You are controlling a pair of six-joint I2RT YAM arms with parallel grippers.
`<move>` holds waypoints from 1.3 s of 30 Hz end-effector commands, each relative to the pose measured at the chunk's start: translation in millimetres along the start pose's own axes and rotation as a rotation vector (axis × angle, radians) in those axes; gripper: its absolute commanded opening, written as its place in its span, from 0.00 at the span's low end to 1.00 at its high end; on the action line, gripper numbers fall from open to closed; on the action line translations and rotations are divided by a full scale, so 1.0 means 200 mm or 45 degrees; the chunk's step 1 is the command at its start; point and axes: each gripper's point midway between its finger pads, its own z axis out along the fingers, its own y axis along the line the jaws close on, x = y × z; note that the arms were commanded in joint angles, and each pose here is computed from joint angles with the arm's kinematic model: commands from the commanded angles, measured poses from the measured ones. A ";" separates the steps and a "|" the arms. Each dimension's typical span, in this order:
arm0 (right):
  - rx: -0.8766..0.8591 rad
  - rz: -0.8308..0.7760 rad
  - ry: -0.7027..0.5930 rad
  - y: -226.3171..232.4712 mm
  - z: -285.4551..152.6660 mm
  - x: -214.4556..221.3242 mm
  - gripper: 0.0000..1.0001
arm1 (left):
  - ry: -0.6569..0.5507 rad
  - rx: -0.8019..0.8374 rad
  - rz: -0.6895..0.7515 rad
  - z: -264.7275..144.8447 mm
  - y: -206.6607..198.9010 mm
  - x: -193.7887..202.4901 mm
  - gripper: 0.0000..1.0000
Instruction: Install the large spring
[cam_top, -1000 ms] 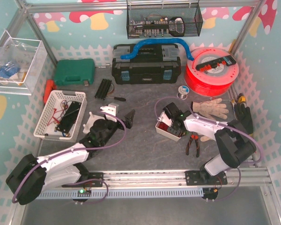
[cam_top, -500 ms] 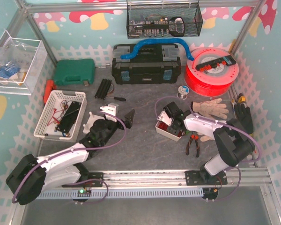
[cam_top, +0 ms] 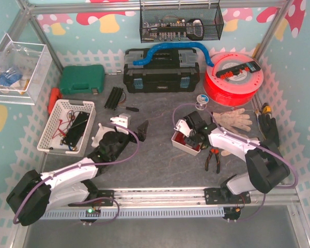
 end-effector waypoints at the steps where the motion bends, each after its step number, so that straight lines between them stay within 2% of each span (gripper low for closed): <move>1: 0.012 0.007 -0.059 -0.03 -0.03 -0.05 0.15 | -0.023 -0.009 0.026 -0.02 0.00 -0.01 0.99; 9: 0.032 0.042 -0.206 -0.08 -0.16 -0.16 0.13 | -0.022 0.008 0.022 -0.02 -0.01 -0.01 0.99; 14: 0.077 0.048 -0.400 -0.12 -0.32 -0.27 0.10 | -0.009 0.051 0.005 -0.01 -0.04 0.00 0.97; 18: 0.109 0.051 -0.612 -0.14 -0.48 -0.39 0.10 | 0.021 0.161 -0.037 -0.01 -0.12 0.01 0.88; 25: 0.106 -0.059 -1.011 -0.02 -0.73 -0.58 0.11 | 0.185 0.329 -0.193 0.02 -0.28 -0.01 0.63; 29: 0.091 -0.086 -1.208 0.05 -0.83 -0.64 0.10 | 0.282 0.446 -0.284 -0.02 -0.38 -0.02 0.59; 34: 0.102 -0.130 -1.258 0.13 -0.81 -0.67 0.10 | 0.418 0.525 -0.293 -0.04 -0.47 0.01 0.60; 39: 0.092 -0.133 -1.273 0.19 -0.78 -0.69 0.09 | 0.490 0.540 -0.251 -0.03 -0.54 0.03 0.63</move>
